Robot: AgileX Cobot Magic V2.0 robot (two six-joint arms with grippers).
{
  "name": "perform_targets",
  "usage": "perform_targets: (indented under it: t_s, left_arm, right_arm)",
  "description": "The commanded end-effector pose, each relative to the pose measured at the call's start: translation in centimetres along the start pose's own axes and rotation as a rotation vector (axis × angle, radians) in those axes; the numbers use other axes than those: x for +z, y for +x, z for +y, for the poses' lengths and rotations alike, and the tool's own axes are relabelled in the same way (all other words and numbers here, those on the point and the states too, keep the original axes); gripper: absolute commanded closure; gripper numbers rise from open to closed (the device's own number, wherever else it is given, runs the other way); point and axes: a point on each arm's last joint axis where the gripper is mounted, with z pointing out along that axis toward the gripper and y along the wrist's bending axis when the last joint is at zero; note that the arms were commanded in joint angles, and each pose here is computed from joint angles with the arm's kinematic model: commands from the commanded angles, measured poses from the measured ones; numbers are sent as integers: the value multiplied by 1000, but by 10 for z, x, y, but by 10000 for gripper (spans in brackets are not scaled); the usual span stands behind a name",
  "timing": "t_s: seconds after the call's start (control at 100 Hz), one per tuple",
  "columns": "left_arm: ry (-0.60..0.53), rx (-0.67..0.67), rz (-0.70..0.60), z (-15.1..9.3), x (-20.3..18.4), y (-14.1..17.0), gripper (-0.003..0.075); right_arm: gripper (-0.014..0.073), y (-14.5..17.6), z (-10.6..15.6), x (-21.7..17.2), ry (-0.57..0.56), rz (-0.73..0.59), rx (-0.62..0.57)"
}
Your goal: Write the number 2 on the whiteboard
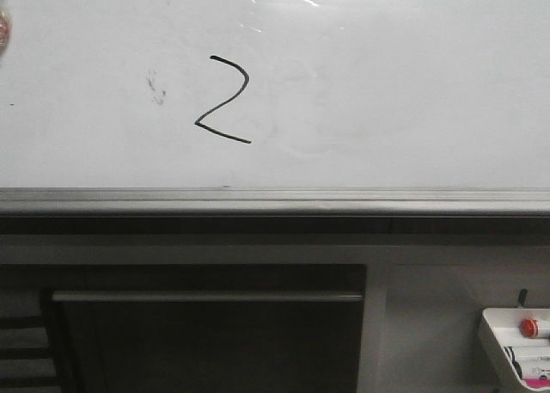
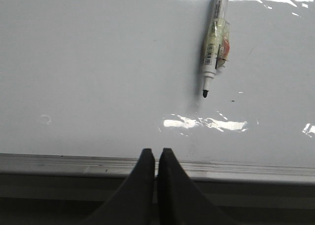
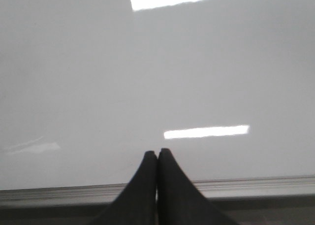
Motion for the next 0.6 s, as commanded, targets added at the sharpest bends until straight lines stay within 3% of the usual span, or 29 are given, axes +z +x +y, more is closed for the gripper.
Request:
perform_targets:
  t_s: [0.0,0.59]
  left_arm:
    - [10,-8,-68,0,-1,3,738]
    - [10,-8,-68,0,-1,3,738]
  right_arm:
    - [667,-2,0,-3,-1,-105,-30]
    - [667,-2,0,-3,-2,-114,-30]
